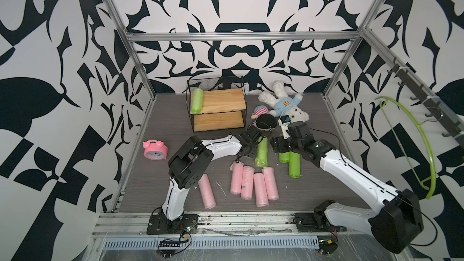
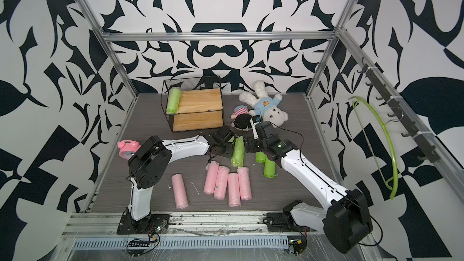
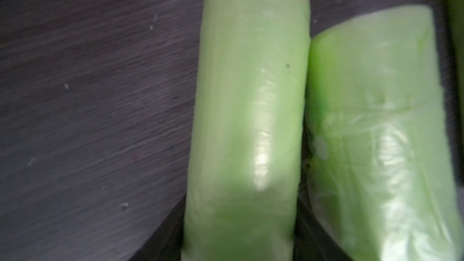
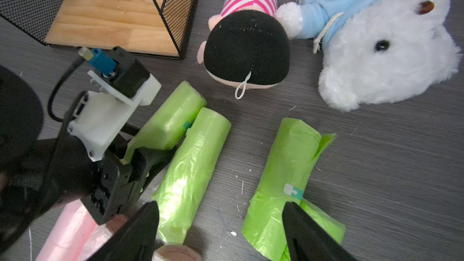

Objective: Sort the rolls of trash bags by color and place them on the shelf
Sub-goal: Pick up the roll of trash bags from the center of the board.

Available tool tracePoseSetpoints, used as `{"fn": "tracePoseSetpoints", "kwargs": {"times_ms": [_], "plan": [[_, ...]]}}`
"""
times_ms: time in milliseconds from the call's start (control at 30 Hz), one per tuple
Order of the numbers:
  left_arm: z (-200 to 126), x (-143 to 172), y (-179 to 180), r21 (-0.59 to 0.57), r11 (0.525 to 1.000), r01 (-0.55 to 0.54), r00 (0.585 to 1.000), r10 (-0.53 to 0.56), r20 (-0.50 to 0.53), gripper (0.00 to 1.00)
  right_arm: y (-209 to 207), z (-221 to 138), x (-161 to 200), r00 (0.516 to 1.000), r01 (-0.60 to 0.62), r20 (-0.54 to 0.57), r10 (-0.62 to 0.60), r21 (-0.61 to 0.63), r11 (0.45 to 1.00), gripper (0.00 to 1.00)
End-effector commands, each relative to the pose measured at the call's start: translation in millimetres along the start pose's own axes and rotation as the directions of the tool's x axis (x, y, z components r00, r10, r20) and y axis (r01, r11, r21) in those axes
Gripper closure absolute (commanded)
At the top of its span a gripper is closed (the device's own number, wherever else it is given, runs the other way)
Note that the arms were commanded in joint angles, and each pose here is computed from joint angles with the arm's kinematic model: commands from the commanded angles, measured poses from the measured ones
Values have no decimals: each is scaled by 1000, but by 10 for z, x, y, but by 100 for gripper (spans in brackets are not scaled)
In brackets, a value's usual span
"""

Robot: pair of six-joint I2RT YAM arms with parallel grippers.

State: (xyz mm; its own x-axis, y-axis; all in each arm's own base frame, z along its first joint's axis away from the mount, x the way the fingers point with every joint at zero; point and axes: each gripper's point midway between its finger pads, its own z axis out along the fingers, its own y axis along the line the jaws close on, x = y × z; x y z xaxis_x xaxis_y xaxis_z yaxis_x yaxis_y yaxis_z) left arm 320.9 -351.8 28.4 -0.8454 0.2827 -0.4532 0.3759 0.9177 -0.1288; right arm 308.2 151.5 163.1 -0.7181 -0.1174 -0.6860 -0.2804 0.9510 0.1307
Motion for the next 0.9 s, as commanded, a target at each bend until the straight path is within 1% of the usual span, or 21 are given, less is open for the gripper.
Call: {"fn": "tracePoseSetpoints", "kwargs": {"times_ms": [0, 67, 133, 200, 333, 467, 533, 600, 667, 733, 800, 867], "plan": [[-42, -74, 9, 2, 1000, -19, 999, 19, 30, 51, 19, -70, -61, 1000, -8, 30, 8, -9, 1000, 17], [-157, -131, -6, 15, 999, -32, 998, 31, 60, 55, 18, -88, -60, 999, -7, 33, 8, -8, 1000, 16], [-310, -197, -15, 27, 998, -48, 994, 45, 96, 57, 9, -106, -73, 999, -9, 39, 9, -4, 1000, 16], [-540, -258, -33, 44, 996, -78, 990, 72, 125, 58, 0, -129, -96, 999, -8, 47, 8, 2, 1000, 16], [-948, -254, -9, 53, 988, -142, 982, 134, 134, 59, 2, -211, -200, 997, -3, 77, 3, 5, 1000, 17], [-1421, -234, 56, 54, 981, -187, 972, 177, 152, 60, 29, -326, -346, 993, 1, 118, -1, -2, 1000, 16], [-1689, -264, 100, 49, 980, -194, 965, 181, 188, 60, 57, -393, -419, 990, 3, 141, -1, -14, 1000, 16], [-1981, -334, 155, 37, 980, -197, 952, 181, 248, 60, 96, -458, -488, 986, 0, 168, 6, -37, 999, 16], [-2237, -452, 263, 0, 985, -175, 934, 166, 316, 60, 137, -509, -544, 982, -2, 189, 13, -58, 998, 17], [-2432, -582, 441, -51, 991, -125, 921, 135, 365, 60, 179, -547, -594, 978, -6, 207, 23, -81, 997, 17], [-2559, -729, 679, -88, 995, -45, 914, 77, 399, 60, 239, -568, -634, 976, -1, 217, 24, -103, 995, 17], [-2608, -851, 861, -107, 994, 9, 908, 37, 418, 62, 324, -595, -675, 974, 21, 228, 8, -125, 992, 17]]}}
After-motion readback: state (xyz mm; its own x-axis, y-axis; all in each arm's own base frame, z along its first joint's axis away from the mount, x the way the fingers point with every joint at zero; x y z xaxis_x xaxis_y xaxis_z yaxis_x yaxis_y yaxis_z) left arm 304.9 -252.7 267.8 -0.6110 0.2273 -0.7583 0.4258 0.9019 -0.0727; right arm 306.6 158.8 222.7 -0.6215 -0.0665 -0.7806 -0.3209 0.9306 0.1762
